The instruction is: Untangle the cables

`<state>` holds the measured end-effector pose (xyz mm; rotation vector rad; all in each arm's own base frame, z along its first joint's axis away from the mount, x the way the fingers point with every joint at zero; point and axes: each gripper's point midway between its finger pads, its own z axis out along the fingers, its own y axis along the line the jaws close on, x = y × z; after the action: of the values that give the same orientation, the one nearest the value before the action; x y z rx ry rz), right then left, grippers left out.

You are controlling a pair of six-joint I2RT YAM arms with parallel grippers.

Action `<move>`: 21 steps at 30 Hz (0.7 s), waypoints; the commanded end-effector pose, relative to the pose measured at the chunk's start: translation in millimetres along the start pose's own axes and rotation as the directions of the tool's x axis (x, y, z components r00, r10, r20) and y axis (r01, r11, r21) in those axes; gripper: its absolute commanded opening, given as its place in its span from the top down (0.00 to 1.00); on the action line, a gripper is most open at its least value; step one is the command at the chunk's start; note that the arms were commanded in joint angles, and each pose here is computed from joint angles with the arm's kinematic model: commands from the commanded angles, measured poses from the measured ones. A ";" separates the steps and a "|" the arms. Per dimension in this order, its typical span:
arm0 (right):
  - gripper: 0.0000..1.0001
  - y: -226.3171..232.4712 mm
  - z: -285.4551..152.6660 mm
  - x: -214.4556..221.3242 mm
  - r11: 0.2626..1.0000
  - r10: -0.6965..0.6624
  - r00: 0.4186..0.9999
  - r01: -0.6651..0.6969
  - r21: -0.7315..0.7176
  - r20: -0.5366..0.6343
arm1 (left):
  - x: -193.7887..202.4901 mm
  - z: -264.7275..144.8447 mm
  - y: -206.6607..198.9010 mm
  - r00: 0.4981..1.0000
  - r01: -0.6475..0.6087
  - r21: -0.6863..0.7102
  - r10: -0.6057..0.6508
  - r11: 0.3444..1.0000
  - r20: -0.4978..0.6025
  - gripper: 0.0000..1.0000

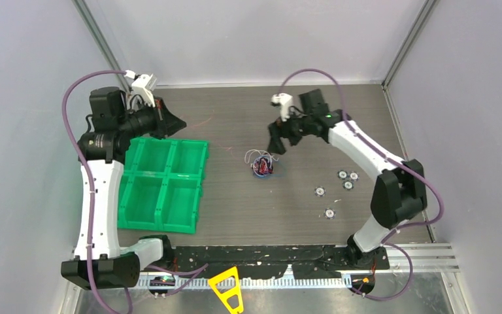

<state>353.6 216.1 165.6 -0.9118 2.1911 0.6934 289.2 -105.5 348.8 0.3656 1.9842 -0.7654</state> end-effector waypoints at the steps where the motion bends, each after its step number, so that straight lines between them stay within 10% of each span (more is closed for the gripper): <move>1: 0.05 27.9 51.1 -29.9 0.998 -0.063 0.998 0.063 -0.027 0.012 | -32.9 -16.7 -26.1 0.996 -0.035 0.042 0.031 0.998 0.088 1.00; 7: 0.01 37.0 119.5 -6.8 0.974 -0.212 0.966 0.221 0.049 -0.150 | -61.6 -44.7 -50.7 0.984 -0.094 0.024 0.089 0.995 0.155 1.00; 13: 0.33 4.4 116.0 50.4 0.949 -0.222 0.920 0.280 0.143 -0.324 | -116.0 -97.5 -88.8 0.920 -0.208 -0.062 0.217 0.976 0.325 1.00; 21: 0.51 -49.1 62.4 98.1 0.945 -0.139 0.910 0.239 0.222 -0.390 | -186.3 -167.1 -117.2 0.788 -0.175 -0.226 0.274 0.958 0.551 1.00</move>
<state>343.2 249.0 36.6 -1.2309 2.3615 0.3103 222.6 -95.8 548.3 0.3368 1.5658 -0.5910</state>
